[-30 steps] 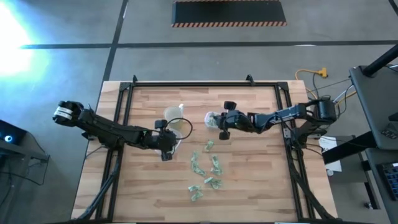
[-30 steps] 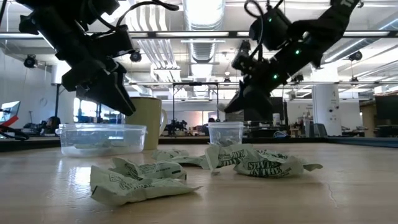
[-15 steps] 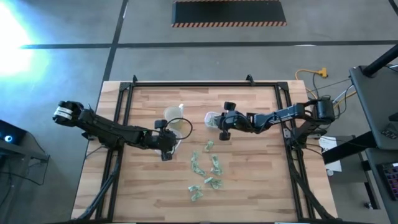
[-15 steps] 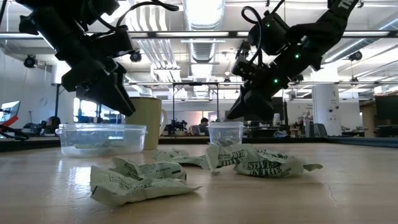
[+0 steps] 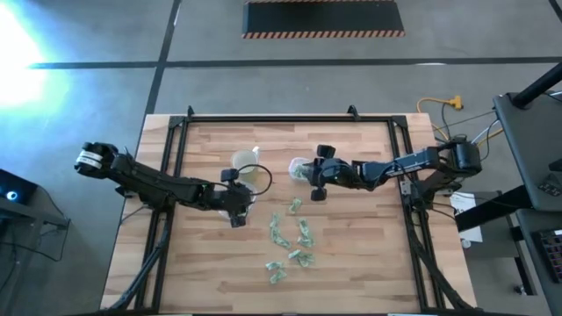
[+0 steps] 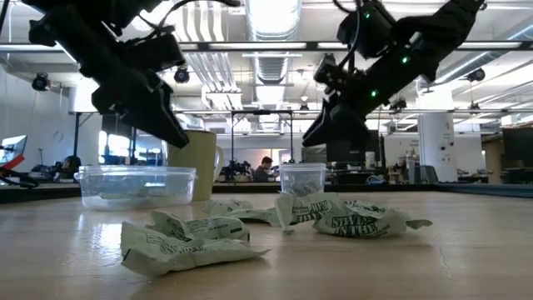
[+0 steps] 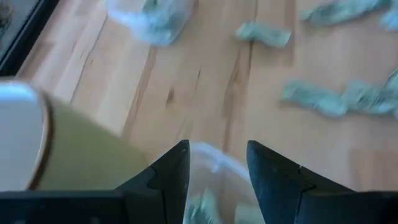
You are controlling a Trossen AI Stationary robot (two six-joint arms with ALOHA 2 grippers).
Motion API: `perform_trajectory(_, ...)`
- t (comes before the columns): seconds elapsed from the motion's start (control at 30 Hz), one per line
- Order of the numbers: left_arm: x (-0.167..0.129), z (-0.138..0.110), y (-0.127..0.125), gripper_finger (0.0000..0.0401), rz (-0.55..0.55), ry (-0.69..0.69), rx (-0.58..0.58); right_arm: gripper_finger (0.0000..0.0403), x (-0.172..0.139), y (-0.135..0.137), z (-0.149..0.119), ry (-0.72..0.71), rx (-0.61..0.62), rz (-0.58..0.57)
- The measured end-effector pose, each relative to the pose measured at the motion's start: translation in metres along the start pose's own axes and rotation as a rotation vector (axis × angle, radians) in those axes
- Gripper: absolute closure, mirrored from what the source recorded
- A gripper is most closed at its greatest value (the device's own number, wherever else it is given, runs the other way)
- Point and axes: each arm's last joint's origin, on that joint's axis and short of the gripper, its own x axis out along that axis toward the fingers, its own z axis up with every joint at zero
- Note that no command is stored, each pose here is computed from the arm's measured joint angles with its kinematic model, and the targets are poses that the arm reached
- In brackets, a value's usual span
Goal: Pick and place items into bin
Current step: Put the stevia packet into the bottom transparent bin
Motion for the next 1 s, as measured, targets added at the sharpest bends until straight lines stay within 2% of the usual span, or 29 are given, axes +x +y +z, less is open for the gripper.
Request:
perform_trajectory(0.23, 0.001, 0.013, -0.009, 0.0257, -0.190, -0.125, 0.066, 0.0291, -0.025, 0.009, 0.015, -0.065, -0.033, 0.044)
perform_trajectory(0.5, 0.029, 0.020, -0.023, 0.0257, -0.184, -0.156, 0.191, 0.0303, -0.051, 0.013, 0.025, -0.105, -0.038, 0.086)
perform_trajectory(0.73, 0.061, 0.031, -0.032, 0.0257, -0.206, -0.083, 0.207, 0.0312, -0.062, 0.011, 0.025, -0.096, -0.014, 0.100)
perform_trajectory(1.0, 0.091, 0.034, -0.025, 0.0257, -0.205, 0.068, 0.126, 0.0312, -0.061, 0.013, 0.022, -0.068, -0.005, 0.109)
